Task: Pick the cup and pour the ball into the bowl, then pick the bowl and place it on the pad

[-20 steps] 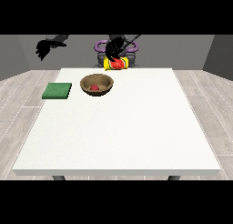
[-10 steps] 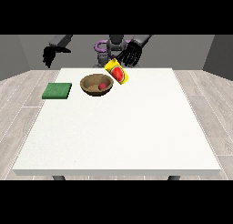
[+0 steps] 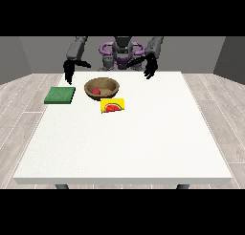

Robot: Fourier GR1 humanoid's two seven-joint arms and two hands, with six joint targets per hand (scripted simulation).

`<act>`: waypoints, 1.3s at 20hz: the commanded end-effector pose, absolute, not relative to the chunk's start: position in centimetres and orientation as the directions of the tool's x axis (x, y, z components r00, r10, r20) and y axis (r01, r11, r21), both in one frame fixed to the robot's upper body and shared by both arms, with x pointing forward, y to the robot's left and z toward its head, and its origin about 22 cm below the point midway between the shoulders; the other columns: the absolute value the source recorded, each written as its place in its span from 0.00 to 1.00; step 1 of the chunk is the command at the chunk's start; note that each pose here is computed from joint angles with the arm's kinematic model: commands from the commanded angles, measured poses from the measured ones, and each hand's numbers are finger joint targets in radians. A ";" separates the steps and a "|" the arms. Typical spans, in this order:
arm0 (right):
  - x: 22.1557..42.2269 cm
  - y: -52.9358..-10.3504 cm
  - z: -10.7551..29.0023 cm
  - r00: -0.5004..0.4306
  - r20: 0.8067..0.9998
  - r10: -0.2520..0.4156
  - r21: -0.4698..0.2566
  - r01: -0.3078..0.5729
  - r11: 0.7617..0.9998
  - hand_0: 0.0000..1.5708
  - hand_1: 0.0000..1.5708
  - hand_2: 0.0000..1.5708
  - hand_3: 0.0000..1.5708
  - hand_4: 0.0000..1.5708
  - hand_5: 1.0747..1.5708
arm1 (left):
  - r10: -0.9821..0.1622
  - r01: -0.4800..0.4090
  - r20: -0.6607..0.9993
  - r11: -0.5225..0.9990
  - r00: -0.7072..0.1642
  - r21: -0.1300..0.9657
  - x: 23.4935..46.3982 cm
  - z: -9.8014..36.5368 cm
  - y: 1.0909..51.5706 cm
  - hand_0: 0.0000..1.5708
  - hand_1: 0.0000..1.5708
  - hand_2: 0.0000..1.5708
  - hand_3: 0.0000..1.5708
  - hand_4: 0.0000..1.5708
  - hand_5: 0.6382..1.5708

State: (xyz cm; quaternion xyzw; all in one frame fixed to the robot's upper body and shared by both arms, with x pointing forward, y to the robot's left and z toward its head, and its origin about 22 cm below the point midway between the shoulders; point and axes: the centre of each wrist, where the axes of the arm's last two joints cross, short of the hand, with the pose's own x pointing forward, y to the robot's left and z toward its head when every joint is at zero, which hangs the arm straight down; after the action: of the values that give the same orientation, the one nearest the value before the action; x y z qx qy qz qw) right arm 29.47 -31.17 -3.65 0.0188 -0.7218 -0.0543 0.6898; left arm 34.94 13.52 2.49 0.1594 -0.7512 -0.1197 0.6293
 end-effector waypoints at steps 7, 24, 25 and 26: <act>31.6 -25.5 -4.9 -0.068 0.989 -0.132 0.140 0.125 0.982 0.00 0.00 0.00 0.00 0.19 1.00 | -0.217 -0.018 0.931 0.975 -0.295 0.221 33.9 0.8 19.8 0.00 0.00 0.00 0.00 0.00 0.99; 31.4 -25.2 -10.2 -0.036 0.988 -0.148 0.151 0.170 0.974 0.00 0.00 0.00 0.00 0.09 0.99 | -0.208 0.046 0.927 0.971 -0.314 0.233 33.3 4.6 23.6 0.00 0.00 0.00 0.00 0.00 0.99; 31.9 -26.3 -9.9 -0.036 0.979 -0.201 0.204 0.224 0.953 0.00 0.00 0.00 0.00 0.25 1.00 | -0.211 0.064 0.910 0.966 -0.357 0.249 33.6 6.1 20.9 0.00 0.00 0.00 0.00 0.00 0.99; 29.5 -26.9 -11.8 0.158 0.956 -0.247 0.191 0.305 0.933 0.00 0.00 0.00 0.00 0.30 0.95 | -0.213 0.047 0.930 0.970 -0.301 0.237 32.7 3.8 21.8 0.00 0.00 0.00 0.00 0.00 0.99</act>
State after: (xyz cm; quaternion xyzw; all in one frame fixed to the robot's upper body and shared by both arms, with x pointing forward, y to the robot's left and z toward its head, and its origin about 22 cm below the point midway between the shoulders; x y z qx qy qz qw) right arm 31.67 -26.70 -9.16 -0.0156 -0.7111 -0.1269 0.6914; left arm 33.45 21.95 4.25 0.0531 -0.8022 -0.1064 0.5851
